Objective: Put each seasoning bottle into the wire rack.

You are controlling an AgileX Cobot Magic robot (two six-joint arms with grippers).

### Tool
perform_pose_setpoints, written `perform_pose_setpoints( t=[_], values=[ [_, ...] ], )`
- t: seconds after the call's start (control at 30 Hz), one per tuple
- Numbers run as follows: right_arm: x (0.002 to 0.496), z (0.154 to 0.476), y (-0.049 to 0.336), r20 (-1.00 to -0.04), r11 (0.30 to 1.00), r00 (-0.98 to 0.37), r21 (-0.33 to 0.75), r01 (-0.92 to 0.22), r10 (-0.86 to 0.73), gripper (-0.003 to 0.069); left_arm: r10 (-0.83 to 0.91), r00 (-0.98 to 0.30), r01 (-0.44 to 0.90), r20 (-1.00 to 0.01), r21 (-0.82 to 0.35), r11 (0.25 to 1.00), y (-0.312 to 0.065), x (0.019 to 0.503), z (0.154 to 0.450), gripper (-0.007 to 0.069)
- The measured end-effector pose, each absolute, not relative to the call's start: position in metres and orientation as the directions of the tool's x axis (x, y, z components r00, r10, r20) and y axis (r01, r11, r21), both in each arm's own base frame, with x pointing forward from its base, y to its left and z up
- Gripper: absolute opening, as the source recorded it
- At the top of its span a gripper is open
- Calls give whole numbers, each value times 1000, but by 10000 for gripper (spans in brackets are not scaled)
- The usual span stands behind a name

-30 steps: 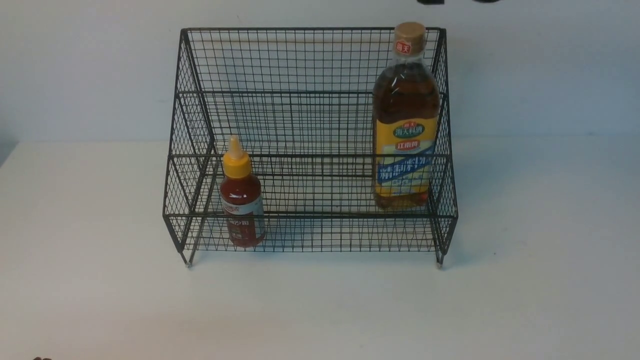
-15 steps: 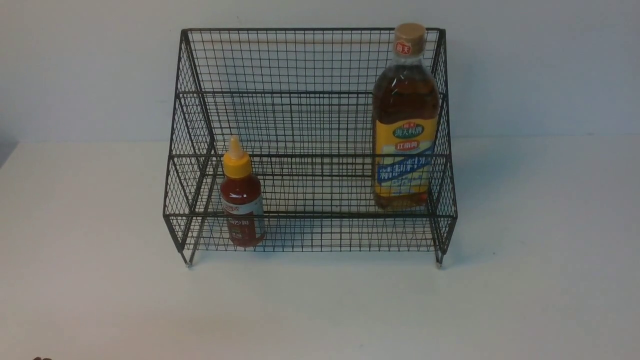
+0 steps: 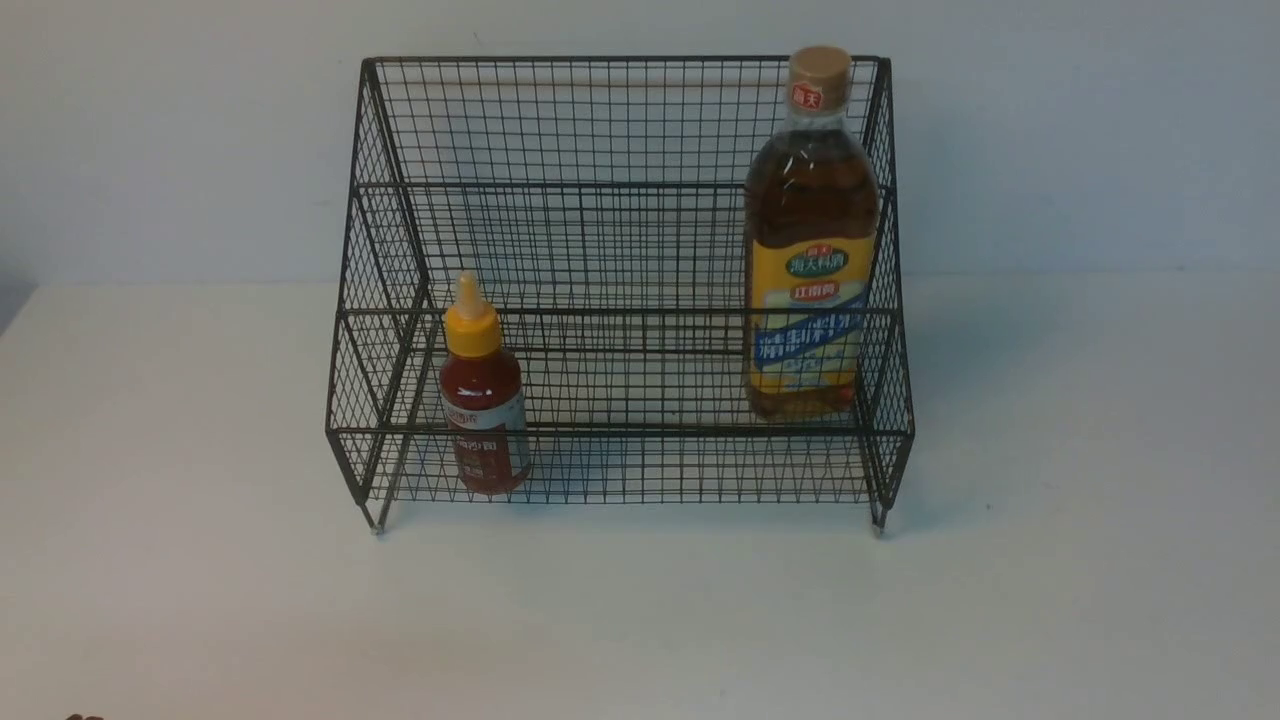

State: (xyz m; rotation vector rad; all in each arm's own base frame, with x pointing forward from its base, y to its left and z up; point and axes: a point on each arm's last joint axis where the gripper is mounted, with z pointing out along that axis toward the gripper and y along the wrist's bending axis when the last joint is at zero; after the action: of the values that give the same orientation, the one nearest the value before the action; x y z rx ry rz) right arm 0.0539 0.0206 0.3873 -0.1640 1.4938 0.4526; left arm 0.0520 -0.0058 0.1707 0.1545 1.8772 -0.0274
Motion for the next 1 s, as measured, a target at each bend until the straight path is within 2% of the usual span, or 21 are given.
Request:
perform_pose_setpoints(
  t=[0.13, 0.3, 0.6, 0.9, 1.0],
  values=[
    [46, 368, 17, -981, 904, 13, 174, -391, 195, -15, 93, -299, 121, -950, 59, 991, -6, 52, 171, -5],
    [43, 361, 16, -978, 901, 40, 171, -399, 204, -15, 93, -299, 121, -950, 59, 991, -6, 52, 171, -5],
    [47, 357, 22, -966, 902, 213, 42, -429, 146, -15, 93, -299, 121, -950, 59, 991, -6, 52, 171, -5],
    [52, 339, 25, -974, 904, 198, 13, -427, 108, -15, 93, -299, 121, -950, 59, 991, -6, 52, 171, -5],
    [50, 326, 21, -976, 922, 204, -6, -386, 79, -15, 93, -299, 121, -950, 59, 991, -6, 52, 171, -5]
  ],
)
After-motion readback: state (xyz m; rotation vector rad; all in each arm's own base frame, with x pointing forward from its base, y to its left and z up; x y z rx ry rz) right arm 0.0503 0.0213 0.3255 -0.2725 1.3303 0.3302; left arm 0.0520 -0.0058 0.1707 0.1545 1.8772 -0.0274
